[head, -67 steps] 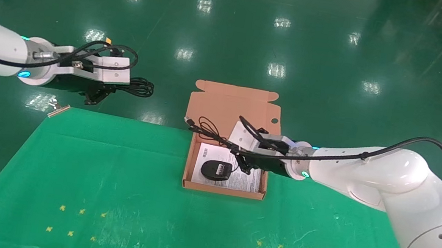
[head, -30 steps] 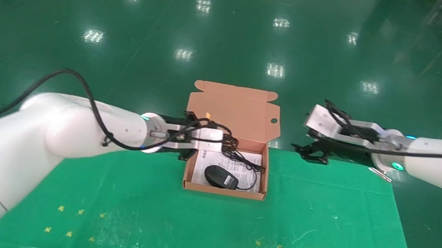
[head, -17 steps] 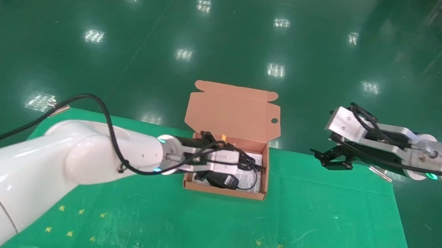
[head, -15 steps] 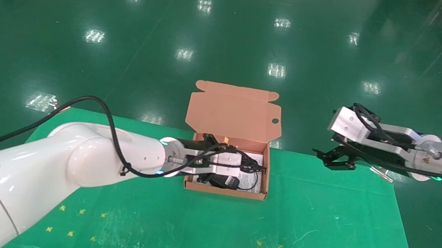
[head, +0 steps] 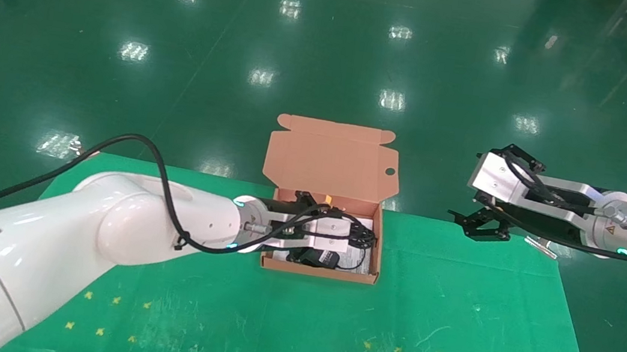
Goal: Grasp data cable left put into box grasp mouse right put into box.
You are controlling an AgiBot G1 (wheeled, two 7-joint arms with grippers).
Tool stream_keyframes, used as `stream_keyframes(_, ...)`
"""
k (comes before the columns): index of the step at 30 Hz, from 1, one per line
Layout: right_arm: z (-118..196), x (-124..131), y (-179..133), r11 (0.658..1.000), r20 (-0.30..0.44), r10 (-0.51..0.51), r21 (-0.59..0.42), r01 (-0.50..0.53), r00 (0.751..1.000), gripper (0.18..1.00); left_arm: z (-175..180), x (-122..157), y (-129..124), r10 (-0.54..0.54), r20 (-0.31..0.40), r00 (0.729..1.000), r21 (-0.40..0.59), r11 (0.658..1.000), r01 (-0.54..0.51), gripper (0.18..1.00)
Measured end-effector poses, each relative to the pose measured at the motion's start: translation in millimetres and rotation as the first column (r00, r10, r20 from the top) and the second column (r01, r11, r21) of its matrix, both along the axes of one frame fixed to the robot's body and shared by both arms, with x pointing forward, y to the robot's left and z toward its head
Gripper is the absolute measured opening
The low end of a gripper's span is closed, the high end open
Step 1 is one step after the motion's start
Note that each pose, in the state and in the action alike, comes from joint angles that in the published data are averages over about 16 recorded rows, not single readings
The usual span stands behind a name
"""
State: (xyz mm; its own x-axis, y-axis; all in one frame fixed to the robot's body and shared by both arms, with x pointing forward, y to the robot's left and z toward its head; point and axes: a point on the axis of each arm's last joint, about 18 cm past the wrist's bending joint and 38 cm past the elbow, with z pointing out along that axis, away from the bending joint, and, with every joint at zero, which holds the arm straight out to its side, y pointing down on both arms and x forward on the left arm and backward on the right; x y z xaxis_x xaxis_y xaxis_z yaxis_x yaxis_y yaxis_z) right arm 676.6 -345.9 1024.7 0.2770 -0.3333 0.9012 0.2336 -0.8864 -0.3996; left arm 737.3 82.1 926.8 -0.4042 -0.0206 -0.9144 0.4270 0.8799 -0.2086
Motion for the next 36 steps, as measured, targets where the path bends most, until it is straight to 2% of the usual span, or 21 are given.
stream_keyframes(8, 20, -3, -3, 1.0, 0.05, -0.007, -0.022, 0.008, 0.999, 1.001, 26, 0, 8, 0.006, 0.037, 0.999, -0.035, 0.999, -0.005, 0.353)
stream_keyframes(17, 64, -16, -14, 0.992, 0.151, -0.038, -0.117, 0.056, 0.988, 1.001, 87, 1, 21, 0.023, 0.144, 0.989, -0.087, 0.996, -0.01, 0.527)
stream_keyframes(21, 73, -22, -17, 0.987, 0.164, -0.044, -0.143, 0.068, 0.985, 1.001, 103, -1, 30, 0.031, 0.16, 0.987, -0.12, 0.993, -0.012, 0.612)
stream_keyframes(27, 65, -27, -16, 0.992, 0.117, -0.02, -0.123, 0.035, 0.993, 1.001, 102, -6, 47, 0.029, 0.101, 0.994, -0.194, 0.981, -0.009, 0.754)
stream_keyframes(36, 32, -40, -2, 0.995, -0.008, 0.096, 0.012, -0.096, 0.995, 1.001, 72, -25, 76, -0.03, -0.083, 0.996, -0.345, 0.939, 0.0, 0.912)
